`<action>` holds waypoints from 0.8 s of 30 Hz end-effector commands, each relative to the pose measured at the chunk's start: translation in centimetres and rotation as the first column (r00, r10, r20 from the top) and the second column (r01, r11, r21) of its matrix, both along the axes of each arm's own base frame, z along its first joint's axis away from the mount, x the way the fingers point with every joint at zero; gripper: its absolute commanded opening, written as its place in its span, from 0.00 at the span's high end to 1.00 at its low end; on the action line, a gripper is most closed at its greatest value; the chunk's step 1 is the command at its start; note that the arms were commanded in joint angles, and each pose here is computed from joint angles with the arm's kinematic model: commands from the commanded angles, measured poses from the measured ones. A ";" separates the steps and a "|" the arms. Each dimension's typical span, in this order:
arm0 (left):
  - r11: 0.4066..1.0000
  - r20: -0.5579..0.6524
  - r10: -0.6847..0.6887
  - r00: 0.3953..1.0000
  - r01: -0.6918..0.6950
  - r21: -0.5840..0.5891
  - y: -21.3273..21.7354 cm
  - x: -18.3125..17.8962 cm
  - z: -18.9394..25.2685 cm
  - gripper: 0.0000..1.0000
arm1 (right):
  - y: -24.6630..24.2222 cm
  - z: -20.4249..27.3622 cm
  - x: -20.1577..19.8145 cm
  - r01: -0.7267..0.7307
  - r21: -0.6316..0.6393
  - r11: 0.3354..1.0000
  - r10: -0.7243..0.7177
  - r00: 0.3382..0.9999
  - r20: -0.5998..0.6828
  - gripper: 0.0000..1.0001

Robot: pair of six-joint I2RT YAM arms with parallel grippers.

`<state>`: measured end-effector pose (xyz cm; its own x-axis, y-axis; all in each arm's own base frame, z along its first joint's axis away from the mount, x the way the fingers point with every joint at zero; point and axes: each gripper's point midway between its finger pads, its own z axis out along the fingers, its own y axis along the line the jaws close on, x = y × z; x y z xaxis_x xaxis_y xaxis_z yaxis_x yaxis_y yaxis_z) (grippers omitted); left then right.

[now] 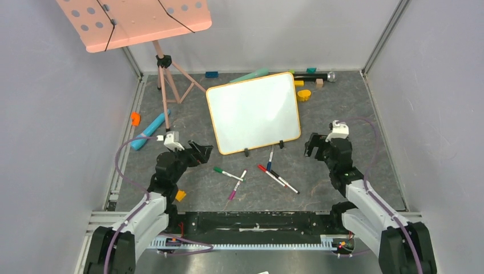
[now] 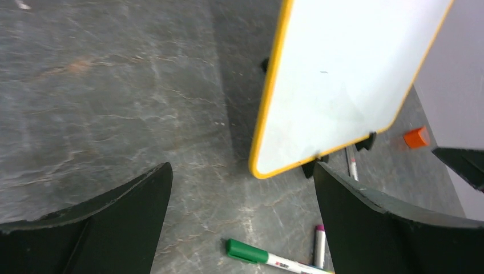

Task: Write a sentence on the whiteboard
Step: Adjust the whiteboard marker at the center of the board.

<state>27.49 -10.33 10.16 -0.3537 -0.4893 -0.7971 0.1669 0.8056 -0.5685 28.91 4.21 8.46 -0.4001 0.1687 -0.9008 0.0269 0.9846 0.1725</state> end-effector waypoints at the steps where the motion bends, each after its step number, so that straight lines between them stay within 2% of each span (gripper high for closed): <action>1: 0.995 0.074 -0.104 0.992 0.102 0.022 -2.6 0.5 2.8 0.02 | 3.5 0.9 0.3 -0.059 0.022 0.998 0.061 0.993 -0.100 0.05; 4: 0.989 0.088 -0.142 0.986 0.139 0.045 -3.7 0.0 2.7 0.00 | 6.2 0.8 0.3 -0.095 -0.015 0.995 0.092 0.984 -0.150 0.05; 7: 0.986 0.118 -0.164 0.979 0.159 0.052 -4.2 -0.5 2.9 0.00 | 8.9 0.6 0.3 -0.118 0.009 0.993 0.117 0.977 -0.177 0.09; 15: 0.968 0.145 -0.250 0.957 0.249 0.026 -6.2 -1.3 3.2 0.00 | 13.5 0.0 0.0 -0.020 -0.054 0.998 0.007 0.973 -0.232 0.12; 24: 0.952 0.157 -0.304 0.939 0.306 0.016 -7.3 -1.6 3.3 0.00 | 16.9 -2.7 -1.3 -0.028 -0.060 0.998 0.009 0.955 -0.296 0.30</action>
<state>25.87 -16.88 11.37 -0.4211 -0.3851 -0.8212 0.4096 0.7271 -0.5510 27.11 20.47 5.58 -0.6681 0.0491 -0.7424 -0.0216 0.9961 0.0853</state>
